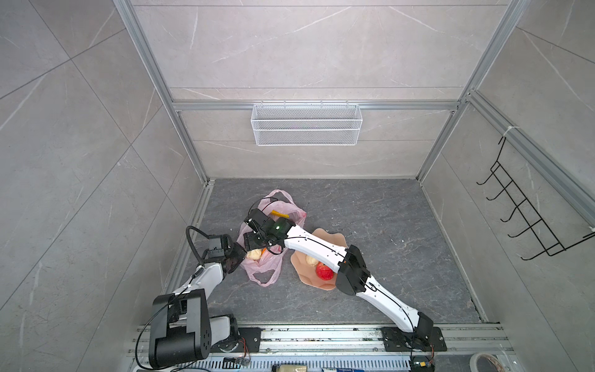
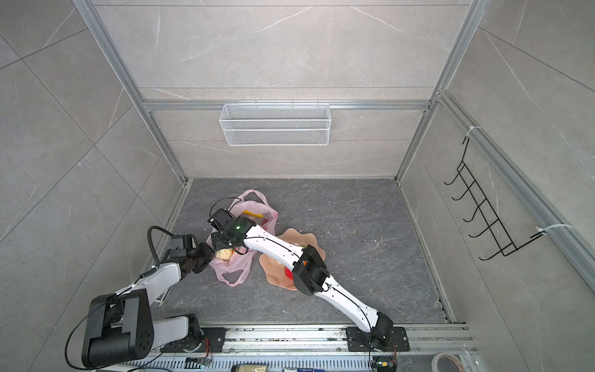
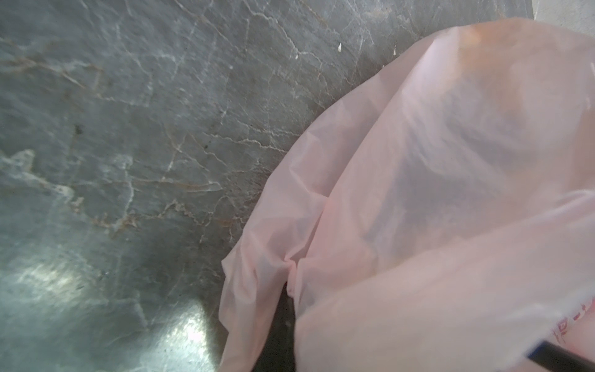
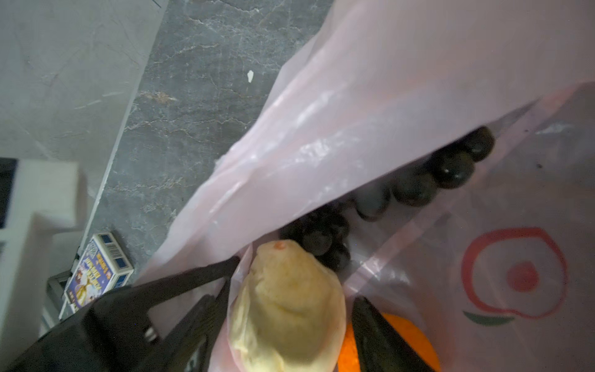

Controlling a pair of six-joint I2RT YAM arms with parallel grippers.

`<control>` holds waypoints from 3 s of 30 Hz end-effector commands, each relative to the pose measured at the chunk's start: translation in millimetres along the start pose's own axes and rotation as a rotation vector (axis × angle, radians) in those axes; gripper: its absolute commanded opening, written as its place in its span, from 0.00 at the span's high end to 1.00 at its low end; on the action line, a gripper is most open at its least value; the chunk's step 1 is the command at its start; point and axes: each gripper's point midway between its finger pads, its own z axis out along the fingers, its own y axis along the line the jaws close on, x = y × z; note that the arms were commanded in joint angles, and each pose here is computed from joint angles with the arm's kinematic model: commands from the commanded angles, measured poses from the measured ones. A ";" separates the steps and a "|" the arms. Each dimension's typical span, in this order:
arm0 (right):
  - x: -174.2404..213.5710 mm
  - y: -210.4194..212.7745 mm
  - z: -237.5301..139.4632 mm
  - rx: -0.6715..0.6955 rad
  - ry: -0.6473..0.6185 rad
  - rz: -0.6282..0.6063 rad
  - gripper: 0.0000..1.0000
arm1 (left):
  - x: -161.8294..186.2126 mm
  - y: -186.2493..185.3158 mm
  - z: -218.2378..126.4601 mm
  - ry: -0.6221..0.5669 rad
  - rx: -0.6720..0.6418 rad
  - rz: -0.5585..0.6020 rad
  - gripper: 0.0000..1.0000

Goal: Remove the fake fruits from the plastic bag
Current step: 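Move the right gripper back into the bag toward the yellow pear, then grasp the yellow pear inside the bag with the right gripper, then lift the yellow pear out and lower it into the pink bowl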

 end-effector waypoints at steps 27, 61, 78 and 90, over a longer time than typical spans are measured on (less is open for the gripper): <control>15.1 2.2 10.6 -0.068 0.087 -0.015 0.51 | -11.9 -12.1 -2.1 -0.033 0.022 0.048 1.00; -55.7 -20.7 -126.6 0.059 -0.324 -0.058 0.67 | -12.9 -11.7 -1.8 -0.034 0.014 0.056 1.00; -30.2 -179.8 -207.5 0.436 -0.489 0.063 0.68 | -13.9 -10.7 -2.2 -0.041 0.008 0.059 1.00; 1.9 -231.2 -199.3 0.585 -0.575 0.106 0.67 | -14.3 -10.5 -1.6 -0.042 0.006 0.058 1.00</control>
